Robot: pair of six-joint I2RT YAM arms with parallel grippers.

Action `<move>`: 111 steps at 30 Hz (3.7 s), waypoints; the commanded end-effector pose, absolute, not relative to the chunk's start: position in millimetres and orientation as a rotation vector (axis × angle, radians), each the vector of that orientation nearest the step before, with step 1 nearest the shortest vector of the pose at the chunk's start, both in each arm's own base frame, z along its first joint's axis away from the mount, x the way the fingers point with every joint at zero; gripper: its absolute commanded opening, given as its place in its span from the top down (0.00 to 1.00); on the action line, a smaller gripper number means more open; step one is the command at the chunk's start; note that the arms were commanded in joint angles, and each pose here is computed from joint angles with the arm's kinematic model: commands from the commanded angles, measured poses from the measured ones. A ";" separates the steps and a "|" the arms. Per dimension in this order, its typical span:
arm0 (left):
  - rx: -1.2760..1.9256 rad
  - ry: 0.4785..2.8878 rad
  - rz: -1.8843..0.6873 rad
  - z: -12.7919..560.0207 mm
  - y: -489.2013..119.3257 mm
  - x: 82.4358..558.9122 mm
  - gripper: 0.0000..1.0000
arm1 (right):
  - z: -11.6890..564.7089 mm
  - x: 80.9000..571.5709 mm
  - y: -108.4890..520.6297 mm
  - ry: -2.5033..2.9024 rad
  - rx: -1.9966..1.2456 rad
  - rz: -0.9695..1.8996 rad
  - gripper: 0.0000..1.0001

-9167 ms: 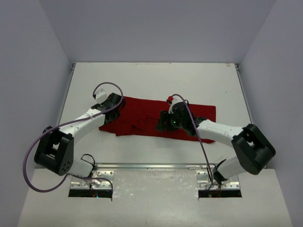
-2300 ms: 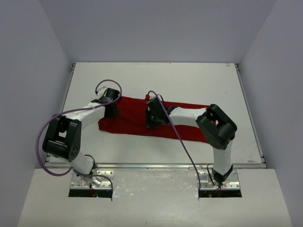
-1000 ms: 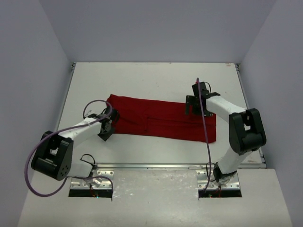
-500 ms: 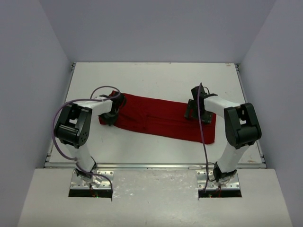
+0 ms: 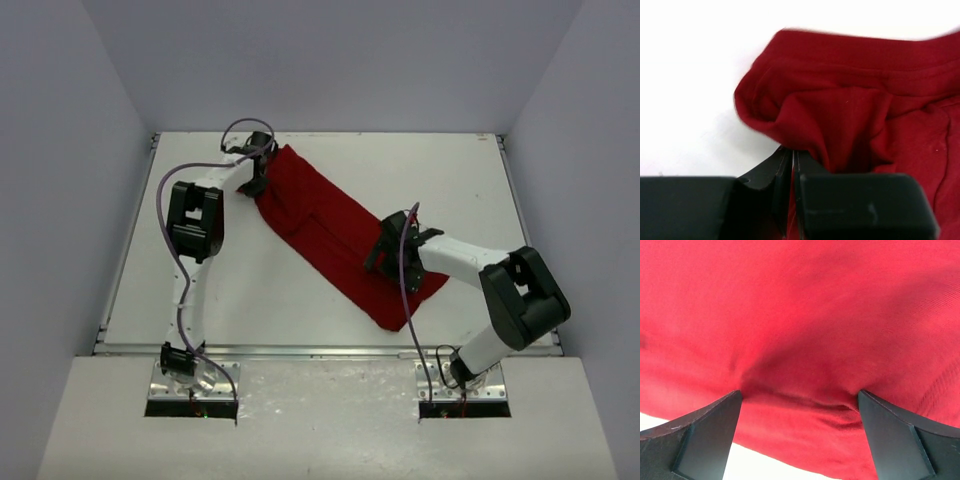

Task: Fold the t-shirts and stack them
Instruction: Fold the tshirt

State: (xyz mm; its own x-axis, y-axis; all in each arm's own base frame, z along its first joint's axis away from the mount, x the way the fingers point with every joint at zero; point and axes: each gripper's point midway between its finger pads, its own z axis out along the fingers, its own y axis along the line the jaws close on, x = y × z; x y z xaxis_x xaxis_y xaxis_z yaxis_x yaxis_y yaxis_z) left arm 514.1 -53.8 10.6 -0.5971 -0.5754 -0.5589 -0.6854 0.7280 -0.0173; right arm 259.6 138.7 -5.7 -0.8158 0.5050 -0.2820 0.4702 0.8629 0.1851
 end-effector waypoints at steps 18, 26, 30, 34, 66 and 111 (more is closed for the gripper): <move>-0.277 2.269 -0.534 25.6 -216.9 650.5 0.79 | 7.7 179.0 317.6 2.817 0.902 0.823 0.01; -0.220 2.141 -0.527 72.3 -215.4 671.0 0.71 | 6.3 195.2 321.4 2.738 0.886 0.851 0.01; -0.372 2.034 -0.379 141.3 -165.5 671.0 0.56 | 17.4 210.6 314.3 2.727 0.778 0.760 0.01; -0.556 1.926 -0.258 195.8 -112.1 650.8 0.21 | 57.5 235.0 307.4 2.646 0.489 0.731 0.01; -0.328 2.502 -0.912 64.3 -187.6 153.1 0.17 | 32.0 118.3 183.6 2.739 0.035 0.998 0.26; -0.290 2.503 -0.892 56.5 -207.0 155.0 1.00 | 36.9 126.8 196.8 2.689 0.119 1.026 0.99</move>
State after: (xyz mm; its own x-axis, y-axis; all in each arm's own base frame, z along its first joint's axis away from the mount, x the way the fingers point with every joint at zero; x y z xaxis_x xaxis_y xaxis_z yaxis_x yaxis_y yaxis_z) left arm 133.6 -201.3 31.8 -0.8992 -0.3493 -0.2634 -0.0994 0.7495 -0.6545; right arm 107.6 189.9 18.4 -0.9718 0.1844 -0.1470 0.0385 0.7390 0.6726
